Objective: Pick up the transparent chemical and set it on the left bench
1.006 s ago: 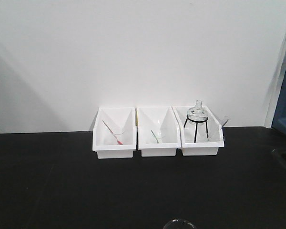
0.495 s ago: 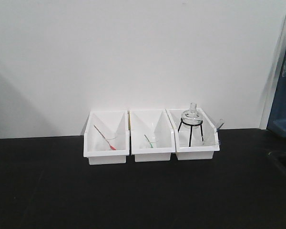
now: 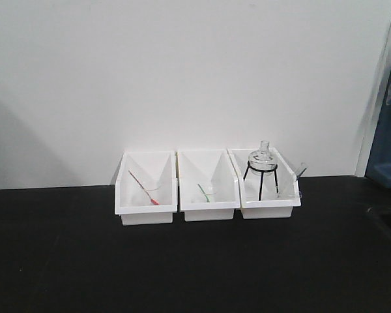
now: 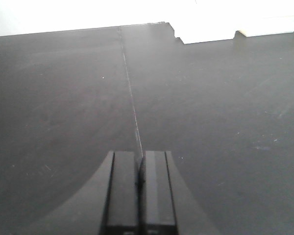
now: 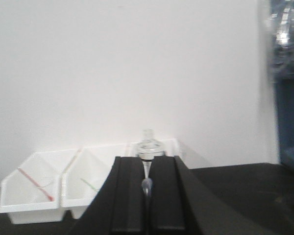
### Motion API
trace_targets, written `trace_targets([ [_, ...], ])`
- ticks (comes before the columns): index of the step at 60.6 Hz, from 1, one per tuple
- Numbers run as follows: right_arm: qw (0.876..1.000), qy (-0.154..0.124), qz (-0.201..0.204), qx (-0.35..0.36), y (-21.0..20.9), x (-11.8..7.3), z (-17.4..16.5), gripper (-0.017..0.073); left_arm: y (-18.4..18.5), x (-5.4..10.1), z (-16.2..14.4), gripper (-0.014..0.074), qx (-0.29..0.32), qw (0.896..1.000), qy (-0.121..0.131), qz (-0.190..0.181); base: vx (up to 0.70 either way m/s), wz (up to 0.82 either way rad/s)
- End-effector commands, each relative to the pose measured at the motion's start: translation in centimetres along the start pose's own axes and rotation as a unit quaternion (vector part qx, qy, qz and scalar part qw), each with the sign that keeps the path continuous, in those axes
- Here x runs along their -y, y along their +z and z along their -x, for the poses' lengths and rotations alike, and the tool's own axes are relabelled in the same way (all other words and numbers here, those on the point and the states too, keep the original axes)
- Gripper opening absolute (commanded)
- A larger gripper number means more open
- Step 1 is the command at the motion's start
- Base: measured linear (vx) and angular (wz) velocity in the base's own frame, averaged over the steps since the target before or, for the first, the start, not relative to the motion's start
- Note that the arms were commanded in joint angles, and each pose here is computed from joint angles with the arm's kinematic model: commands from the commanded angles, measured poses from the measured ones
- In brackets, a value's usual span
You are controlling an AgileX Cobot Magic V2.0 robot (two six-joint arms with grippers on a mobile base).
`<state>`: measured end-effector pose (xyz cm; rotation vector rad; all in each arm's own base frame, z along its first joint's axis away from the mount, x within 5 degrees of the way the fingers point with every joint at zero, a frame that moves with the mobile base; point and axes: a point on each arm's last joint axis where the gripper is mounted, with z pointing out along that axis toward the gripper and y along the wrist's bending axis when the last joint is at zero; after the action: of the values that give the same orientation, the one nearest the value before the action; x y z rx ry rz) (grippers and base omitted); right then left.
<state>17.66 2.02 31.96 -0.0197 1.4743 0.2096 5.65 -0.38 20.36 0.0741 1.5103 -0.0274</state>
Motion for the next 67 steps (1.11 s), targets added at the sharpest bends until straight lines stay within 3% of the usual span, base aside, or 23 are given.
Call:
trace_targets([
  [1,0.991,-0.011,0.108,0.074,2.2,-2.6,0.3,0.0000,-0.1,0.0,0.3,-0.0003,0.041,0.999,-0.004,0.001,0.00,0.00],
  [6,0.979,-0.022,0.188,0.082,3.7,-4.7,-1.3,0.0000,-0.1,0.0,0.3,-0.0003,0.041,0.999,-0.004,0.001,0.00,0.00],
  [10,0.970,-0.008,0.228,0.085,4.8,-5.9,-2.9,0.0000,-0.1,0.0,0.3,-0.0003,0.041,0.999,-0.004,0.001,0.00,0.00],
  [28,0.940,0.044,0.322,0.107,8.2,-7.8,-7.6,0.0000,-0.1,0.0,0.3,-0.0003,0.041,0.999,-0.004,0.001,0.00,0.00],
  [36,0.928,0.033,0.359,0.096,9.8,-8.6,-8.4,0.0000,-0.1,0.0,0.3,-0.0003,0.041,0.999,-0.004,0.001,0.00,0.00],
  [43,0.922,0.031,0.374,0.092,10.9,-9.0,-8.7,0.0000,-0.1,0.0,0.3,-0.0003,0.041,0.999,-0.004,0.001,0.00,0.00],
  [67,0.922,0.034,0.374,0.096,11.5,-9.1,-8.6,0.0000,-0.1,0.0,0.3,-0.0003,0.041,0.999,-0.004,0.001,0.00,0.00],
])
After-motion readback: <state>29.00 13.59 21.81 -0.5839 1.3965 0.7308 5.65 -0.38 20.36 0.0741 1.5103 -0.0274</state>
